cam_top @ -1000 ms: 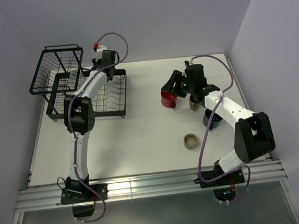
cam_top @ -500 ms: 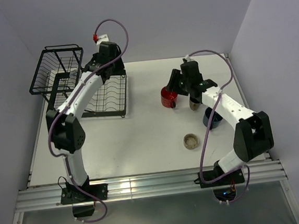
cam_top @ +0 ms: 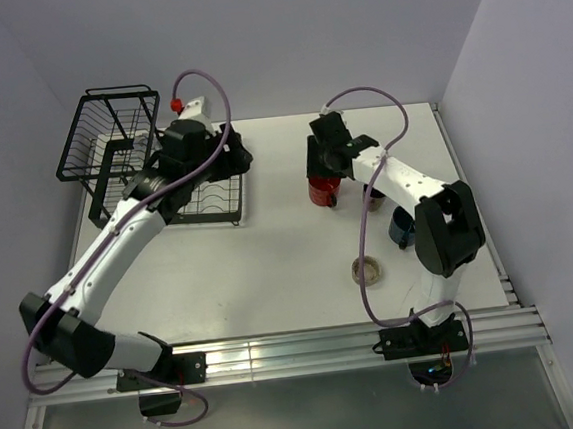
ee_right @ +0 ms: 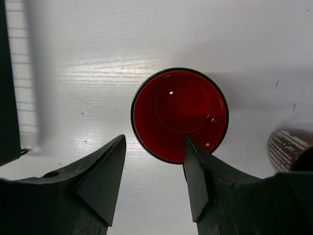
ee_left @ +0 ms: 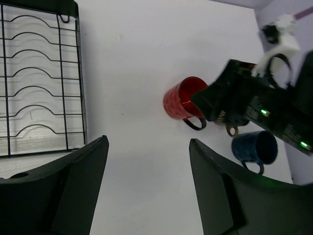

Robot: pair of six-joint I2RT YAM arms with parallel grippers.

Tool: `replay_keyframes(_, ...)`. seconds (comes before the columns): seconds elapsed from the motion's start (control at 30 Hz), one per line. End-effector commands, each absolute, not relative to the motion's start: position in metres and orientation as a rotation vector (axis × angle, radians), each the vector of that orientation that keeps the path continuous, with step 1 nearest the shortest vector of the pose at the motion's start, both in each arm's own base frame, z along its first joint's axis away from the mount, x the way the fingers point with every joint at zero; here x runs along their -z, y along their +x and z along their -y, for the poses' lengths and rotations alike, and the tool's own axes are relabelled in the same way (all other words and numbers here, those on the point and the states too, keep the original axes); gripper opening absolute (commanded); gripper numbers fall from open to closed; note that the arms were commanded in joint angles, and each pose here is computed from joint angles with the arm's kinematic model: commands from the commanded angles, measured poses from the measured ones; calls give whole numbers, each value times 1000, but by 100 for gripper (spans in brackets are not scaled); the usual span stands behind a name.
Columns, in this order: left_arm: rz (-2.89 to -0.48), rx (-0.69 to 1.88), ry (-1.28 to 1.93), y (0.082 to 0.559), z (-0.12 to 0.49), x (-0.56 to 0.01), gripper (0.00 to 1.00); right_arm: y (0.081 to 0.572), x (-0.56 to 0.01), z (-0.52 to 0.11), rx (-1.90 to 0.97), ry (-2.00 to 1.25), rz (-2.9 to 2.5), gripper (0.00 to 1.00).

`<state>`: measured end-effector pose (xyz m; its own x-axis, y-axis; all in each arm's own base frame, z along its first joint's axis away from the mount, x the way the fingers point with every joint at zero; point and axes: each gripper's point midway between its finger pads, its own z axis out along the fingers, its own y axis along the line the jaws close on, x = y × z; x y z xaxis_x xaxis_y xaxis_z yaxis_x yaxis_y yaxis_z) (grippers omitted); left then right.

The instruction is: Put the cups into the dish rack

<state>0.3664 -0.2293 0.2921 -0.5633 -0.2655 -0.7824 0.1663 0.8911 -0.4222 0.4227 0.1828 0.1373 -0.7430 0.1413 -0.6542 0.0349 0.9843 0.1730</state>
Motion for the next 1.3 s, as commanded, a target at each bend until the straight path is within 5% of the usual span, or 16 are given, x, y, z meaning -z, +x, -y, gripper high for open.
replay_keyframes(0.0, -1990, 688, -58, 348, 229, -329, 74, 433, -145, -184, -121, 82, -2396, 58)
replay_keyframes(0.53, -1995, 661, -72, 332, 214, -314, 75, 434, -101, -201, -15, 2, -2492, 55)
replay_keyframes(0.9, -2022, 644, -86, 335, 215, -296, 74, 434, -81, -203, 10, -25, -2534, 20)
replay_keyframes(1.0, -2017, 652, -93, 337, 216, -294, 74, 434, -88, -204, -3, -26, -2524, 0)
replay_keyframes(1.27, -2020, 871, -102, 355, 227, -280, 80, 430, -171, -222, -226, -30, -2399, 0)
